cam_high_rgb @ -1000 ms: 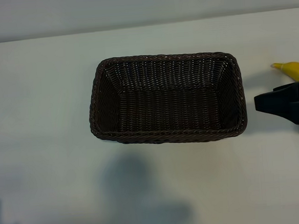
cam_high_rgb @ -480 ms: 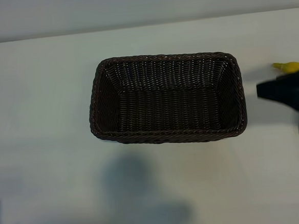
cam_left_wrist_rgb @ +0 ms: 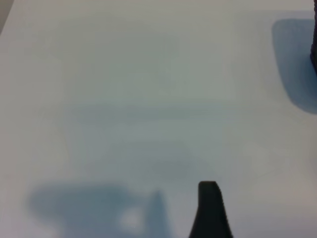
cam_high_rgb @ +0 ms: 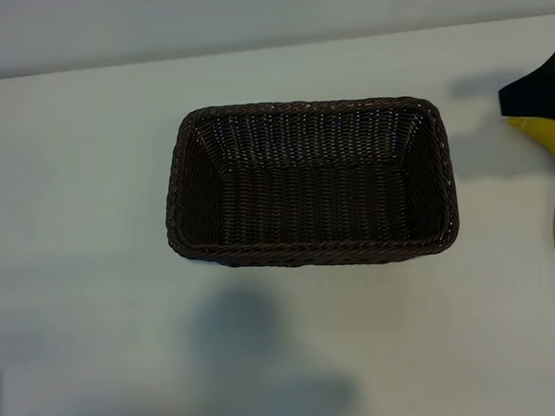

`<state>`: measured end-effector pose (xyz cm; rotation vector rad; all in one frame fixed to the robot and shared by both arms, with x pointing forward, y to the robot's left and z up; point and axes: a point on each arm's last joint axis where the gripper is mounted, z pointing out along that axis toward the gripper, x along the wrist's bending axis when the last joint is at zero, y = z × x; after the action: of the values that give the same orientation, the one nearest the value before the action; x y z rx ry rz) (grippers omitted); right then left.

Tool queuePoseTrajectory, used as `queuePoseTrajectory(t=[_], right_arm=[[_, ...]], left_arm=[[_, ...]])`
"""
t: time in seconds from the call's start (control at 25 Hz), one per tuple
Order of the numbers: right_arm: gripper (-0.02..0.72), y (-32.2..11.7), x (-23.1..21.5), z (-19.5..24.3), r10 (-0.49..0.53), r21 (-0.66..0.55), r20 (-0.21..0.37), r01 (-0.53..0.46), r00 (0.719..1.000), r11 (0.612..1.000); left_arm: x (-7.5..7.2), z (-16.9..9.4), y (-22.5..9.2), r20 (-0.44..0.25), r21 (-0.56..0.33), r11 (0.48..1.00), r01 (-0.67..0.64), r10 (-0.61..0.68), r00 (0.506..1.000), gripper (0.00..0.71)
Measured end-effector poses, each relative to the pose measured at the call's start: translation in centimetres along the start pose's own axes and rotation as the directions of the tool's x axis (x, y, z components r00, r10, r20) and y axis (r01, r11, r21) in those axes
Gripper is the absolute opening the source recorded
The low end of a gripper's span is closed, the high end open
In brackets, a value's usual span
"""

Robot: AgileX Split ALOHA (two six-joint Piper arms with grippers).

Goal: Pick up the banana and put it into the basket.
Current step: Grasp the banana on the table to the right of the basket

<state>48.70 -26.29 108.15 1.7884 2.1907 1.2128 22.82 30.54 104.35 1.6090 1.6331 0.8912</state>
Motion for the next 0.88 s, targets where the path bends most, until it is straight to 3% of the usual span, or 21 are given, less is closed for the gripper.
queuePoseTrajectory(t=[0.24, 0.52, 0.88], right_arm=[[0.559, 1.7, -2.2, 1.0, 0.078, 0.132, 0.147, -0.098, 0.986, 0.986], [0.559, 2.7, -4.9, 2.1, 0.149, 0.242, 0.345, -0.242, 0.927, 0.94], [0.559, 1.9, -7.6, 5.2, 0.148, 0.336, 0.412, -0.301, 0.899, 0.893]], left_arm=[[0.0, 0.0, 0.0, 0.0, 0.0, 1.0, 0.0, 0.0, 1.0, 0.541], [0.0, 0.0, 0.0, 0.0, 0.0, 1.0, 0.0, 0.0, 1.0, 0.541], [0.0, 0.0, 0.0, 0.0, 0.0, 1.0, 0.0, 0.0, 1.0, 0.541]])
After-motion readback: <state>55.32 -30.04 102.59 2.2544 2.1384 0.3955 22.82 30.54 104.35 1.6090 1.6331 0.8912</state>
